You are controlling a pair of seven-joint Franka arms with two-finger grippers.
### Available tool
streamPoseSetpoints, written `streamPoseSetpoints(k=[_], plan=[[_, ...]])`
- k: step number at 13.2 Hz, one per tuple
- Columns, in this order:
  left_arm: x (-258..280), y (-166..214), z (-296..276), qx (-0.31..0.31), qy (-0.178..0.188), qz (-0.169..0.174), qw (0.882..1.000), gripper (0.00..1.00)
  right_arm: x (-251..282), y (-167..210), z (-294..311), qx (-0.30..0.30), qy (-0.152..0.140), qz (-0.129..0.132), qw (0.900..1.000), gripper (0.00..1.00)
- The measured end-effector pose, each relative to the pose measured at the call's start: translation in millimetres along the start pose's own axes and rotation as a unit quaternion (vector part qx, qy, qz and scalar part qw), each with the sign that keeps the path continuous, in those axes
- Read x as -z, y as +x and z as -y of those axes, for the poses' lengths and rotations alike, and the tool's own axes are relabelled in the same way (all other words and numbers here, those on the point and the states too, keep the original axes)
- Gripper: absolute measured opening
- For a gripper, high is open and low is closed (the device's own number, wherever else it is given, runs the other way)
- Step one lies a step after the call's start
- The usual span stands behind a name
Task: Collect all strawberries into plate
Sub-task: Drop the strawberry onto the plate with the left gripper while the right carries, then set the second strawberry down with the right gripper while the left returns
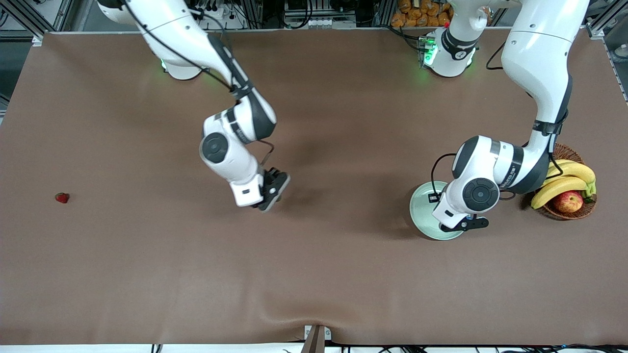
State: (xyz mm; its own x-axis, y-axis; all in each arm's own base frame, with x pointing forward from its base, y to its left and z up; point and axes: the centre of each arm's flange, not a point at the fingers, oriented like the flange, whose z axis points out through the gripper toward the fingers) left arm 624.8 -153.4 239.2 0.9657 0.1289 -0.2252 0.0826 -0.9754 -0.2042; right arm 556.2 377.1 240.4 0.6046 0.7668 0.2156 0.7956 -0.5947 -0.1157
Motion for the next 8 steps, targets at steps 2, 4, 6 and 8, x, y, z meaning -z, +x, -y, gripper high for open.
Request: streamPoseSetpoints(k=[2,4,6,8], plan=[[-5,3,2,0.003,-0.003,-0.001,1.000,0.37,-11,10,37,-0.039,0.006,0.003,0.999,0.31],[-3,10,15,0.013,-0.008,-0.005,1.000,0.59,-27,13,64,-0.074,0.008,0.010,0.997,0.31],[7,17,24,0.022,-0.015,-0.015,1.000,0.79,-41,11,73,-0.097,0.008,0.019,0.995,0.31],[27,19,25,0.023,-0.020,-0.032,0.999,0.99,-49,9,79,-0.120,0.008,0.025,0.992,0.31]])
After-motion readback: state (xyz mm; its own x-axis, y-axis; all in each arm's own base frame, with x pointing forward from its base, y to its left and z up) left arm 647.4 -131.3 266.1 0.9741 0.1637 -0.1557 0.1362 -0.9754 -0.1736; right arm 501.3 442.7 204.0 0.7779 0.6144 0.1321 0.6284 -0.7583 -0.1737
